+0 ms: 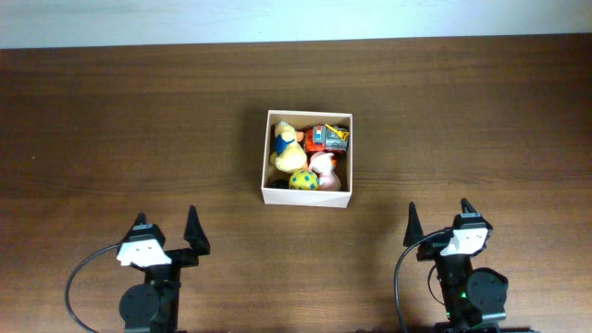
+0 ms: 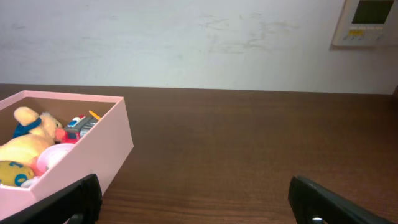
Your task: Pack container
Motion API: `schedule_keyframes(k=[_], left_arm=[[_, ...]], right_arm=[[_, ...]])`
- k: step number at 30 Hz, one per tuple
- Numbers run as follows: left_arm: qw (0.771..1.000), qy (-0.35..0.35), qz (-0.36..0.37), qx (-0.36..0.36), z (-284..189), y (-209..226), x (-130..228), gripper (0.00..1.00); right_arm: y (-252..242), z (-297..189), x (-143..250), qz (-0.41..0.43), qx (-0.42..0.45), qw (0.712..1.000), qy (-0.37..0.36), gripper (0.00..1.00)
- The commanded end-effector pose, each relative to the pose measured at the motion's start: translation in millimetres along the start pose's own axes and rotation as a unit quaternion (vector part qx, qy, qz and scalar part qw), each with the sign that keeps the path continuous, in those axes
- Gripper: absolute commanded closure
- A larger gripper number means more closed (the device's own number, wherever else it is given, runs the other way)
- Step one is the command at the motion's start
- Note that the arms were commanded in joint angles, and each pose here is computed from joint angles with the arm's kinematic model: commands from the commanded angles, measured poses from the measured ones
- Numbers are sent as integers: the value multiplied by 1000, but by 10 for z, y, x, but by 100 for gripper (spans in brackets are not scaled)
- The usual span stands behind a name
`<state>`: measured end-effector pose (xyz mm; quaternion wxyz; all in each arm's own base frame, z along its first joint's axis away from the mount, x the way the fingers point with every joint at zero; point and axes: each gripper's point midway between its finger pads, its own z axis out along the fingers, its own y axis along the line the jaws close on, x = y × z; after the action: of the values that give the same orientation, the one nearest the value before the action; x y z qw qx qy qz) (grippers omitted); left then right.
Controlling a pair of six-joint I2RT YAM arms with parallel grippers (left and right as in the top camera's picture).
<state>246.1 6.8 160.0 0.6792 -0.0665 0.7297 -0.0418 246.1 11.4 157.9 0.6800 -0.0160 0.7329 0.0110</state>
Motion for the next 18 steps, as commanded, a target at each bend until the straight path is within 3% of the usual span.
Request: schedule_keyframes(k=[1, 18], left_arm=[[997, 12, 75, 34, 7, -112, 83, 1], [996, 24, 77, 33, 20, -104, 133, 1]], right_arm=[[-3, -1, 27, 2, 1, 1000, 3, 1], [-3, -1, 27, 2, 1, 1000, 3, 1]])
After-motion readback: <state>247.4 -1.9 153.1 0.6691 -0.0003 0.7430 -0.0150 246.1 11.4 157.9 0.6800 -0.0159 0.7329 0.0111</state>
